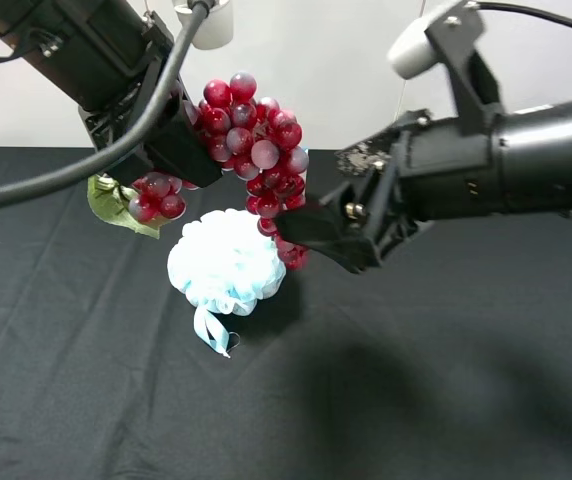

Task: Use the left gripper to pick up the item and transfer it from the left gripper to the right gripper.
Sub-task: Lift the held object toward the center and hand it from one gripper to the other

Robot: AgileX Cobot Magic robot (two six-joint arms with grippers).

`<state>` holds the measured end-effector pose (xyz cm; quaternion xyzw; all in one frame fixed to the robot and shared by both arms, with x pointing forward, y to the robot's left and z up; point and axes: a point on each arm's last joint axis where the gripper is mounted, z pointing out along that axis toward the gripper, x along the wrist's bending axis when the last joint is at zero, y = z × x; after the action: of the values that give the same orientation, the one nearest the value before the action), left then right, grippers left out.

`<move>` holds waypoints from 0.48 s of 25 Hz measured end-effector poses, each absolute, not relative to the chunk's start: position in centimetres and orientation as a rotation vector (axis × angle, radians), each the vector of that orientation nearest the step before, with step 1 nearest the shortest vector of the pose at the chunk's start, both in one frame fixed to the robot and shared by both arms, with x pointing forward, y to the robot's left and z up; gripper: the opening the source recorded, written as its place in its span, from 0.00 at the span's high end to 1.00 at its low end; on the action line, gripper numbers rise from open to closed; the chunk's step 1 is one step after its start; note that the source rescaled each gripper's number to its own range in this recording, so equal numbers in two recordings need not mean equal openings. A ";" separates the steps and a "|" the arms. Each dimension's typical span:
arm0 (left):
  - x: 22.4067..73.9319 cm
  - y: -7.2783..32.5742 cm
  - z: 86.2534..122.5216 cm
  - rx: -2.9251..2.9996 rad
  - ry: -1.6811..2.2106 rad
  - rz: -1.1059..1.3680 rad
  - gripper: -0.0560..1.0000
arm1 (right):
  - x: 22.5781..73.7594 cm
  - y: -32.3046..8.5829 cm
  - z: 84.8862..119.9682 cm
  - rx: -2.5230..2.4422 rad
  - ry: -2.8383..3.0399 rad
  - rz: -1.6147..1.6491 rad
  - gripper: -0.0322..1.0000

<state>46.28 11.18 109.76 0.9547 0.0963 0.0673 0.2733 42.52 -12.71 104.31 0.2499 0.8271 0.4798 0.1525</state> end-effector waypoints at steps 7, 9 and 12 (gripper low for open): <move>46.3 11.2 109.8 2.568 0.259 0.182 0.94 | 44.5 -10.8 103.9 0.667 2.428 1.367 0.00; 46.3 11.2 109.8 2.568 0.259 0.182 0.94 | 44.7 -10.4 103.8 0.647 2.451 1.380 0.00; 46.3 11.2 109.8 2.568 0.259 0.182 0.94 | 44.8 -10.0 103.9 0.621 2.473 1.402 0.00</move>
<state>46.28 11.18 109.76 0.9547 0.0963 0.0675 0.2735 44.78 -9.99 103.90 0.2121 0.8441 0.4787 0.1157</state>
